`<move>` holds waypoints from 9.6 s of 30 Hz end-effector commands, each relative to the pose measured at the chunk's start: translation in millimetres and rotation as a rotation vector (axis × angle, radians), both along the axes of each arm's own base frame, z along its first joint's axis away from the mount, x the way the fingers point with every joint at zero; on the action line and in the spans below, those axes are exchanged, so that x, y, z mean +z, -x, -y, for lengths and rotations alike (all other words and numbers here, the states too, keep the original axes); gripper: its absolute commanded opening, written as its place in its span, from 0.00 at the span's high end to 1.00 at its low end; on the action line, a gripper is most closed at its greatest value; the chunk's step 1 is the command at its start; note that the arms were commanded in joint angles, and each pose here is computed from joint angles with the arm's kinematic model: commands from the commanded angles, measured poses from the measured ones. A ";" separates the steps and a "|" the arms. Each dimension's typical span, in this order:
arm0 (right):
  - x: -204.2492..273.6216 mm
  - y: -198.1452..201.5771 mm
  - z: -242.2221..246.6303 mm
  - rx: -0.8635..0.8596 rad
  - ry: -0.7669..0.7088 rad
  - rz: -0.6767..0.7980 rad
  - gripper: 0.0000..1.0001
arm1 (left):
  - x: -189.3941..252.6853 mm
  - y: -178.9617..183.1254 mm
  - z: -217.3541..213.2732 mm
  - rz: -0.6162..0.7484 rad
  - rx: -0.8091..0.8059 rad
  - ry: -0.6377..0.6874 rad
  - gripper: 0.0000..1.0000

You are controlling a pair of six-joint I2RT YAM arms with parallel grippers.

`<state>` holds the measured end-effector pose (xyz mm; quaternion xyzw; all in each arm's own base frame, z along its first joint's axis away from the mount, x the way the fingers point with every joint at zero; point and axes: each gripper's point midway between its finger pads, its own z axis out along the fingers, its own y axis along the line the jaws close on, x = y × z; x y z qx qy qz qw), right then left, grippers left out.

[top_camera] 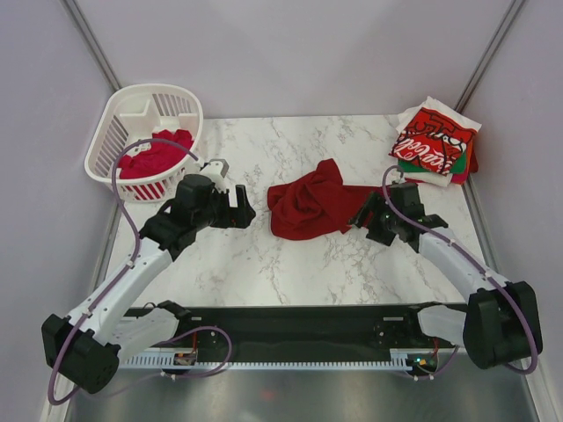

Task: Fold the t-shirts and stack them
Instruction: Flatten the tshirt out

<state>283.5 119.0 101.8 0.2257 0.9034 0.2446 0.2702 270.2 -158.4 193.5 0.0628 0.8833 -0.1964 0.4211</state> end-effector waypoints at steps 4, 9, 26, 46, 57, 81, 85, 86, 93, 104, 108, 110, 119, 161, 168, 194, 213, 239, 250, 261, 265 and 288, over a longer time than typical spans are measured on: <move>-21.7 -12.5 -36.3 0.053 -0.041 0.034 0.32 | 0.3 -2.0 -2.4 0.018 -0.014 -0.029 0.00; -47.6 -22.9 -42.9 0.074 -0.035 0.008 0.37 | -1.0 -1.1 -3.4 0.017 -0.011 -0.030 0.00; -78.1 -28.8 -41.5 0.085 0.005 -0.035 0.70 | -3.3 -2.2 -4.1 0.011 -0.006 -0.037 0.00; 238.6 -10.7 47.4 -0.107 0.287 0.476 1.00 | -6.1 -6.0 -10.0 0.013 0.026 -0.061 0.00; 70.1 79.9 90.9 -0.423 0.233 0.156 1.00 | -5.9 -15.3 1.9 -0.038 0.061 0.000 0.01; -42.1 77.6 54.4 -0.232 0.165 0.047 1.00 | -35.4 -237.7 216.5 -0.001 -0.273 0.076 0.00; -55.9 81.4 52.7 -0.211 0.166 0.030 1.00 | -54.4 -264.2 246.0 0.005 -0.308 0.141 0.00; -54.8 79.8 50.3 -0.203 0.157 0.038 1.00 | -78.5 -267.3 251.9 -0.033 -0.308 0.153 0.00; -53.5 74.5 49.8 -0.191 0.165 0.050 1.00 | -116.0 -278.2 262.0 -0.100 -0.248 0.217 0.00; -51.9 69.9 49.5 -0.181 0.181 0.048 1.00 | -141.2 -256.9 290.3 -0.220 -0.347 0.376 0.27; -49.0 67.2 50.8 -0.181 0.192 0.053 1.00 | -148.6 -244.4 298.7 -0.236 -0.406 0.382 0.43; -46.8 66.2 49.9 -0.179 0.189 0.057 1.00 | -148.4 -240.1 301.1 -0.241 -0.421 0.382 0.74; -1.8 45.9 48.7 -0.180 0.188 0.155 1.00 | -16.9 -237.0 283.3 -0.010 -0.461 0.363 0.98; 404.3 83.8 141.5 -0.517 0.396 0.871 1.00 | 437.2 63.4 -50.6 0.933 0.012 0.211 0.98; 428.5 99.8 142.5 -0.535 0.314 1.025 1.00 | 470.4 96.0 -50.7 1.035 -0.057 0.280 0.98; 47.7 64.9 23.0 -0.070 0.104 0.270 0.03 | 37.9 54.3 -37.1 0.033 0.073 0.027 0.98; -19.9 -97.4 -53.9 0.184 0.223 0.085 0.09 | 13.4 52.8 -53.9 0.074 0.100 -0.059 0.98; 14.1 -174.1 -78.3 0.224 0.245 0.191 1.00 | 11.3 52.5 -55.4 0.082 0.106 -0.061 0.98; 236.2 -96.1 -76.6 0.356 0.127 0.615 1.00 | 13.8 53.4 -58.4 0.096 0.120 -0.059 0.98; 46.7 3.2 14.5 0.107 0.393 0.151 0.02 | 11.7 51.5 -57.9 0.087 0.119 -0.068 0.98; 63.1 -21.1 0.7 0.118 0.368 0.201 0.02 | 13.4 52.4 -58.6 0.095 0.120 -0.064 0.98; -17.5 42.9 -65.2 0.362 0.403 -0.058 0.27 | 13.4 52.4 -58.5 0.096 0.121 -0.062 0.98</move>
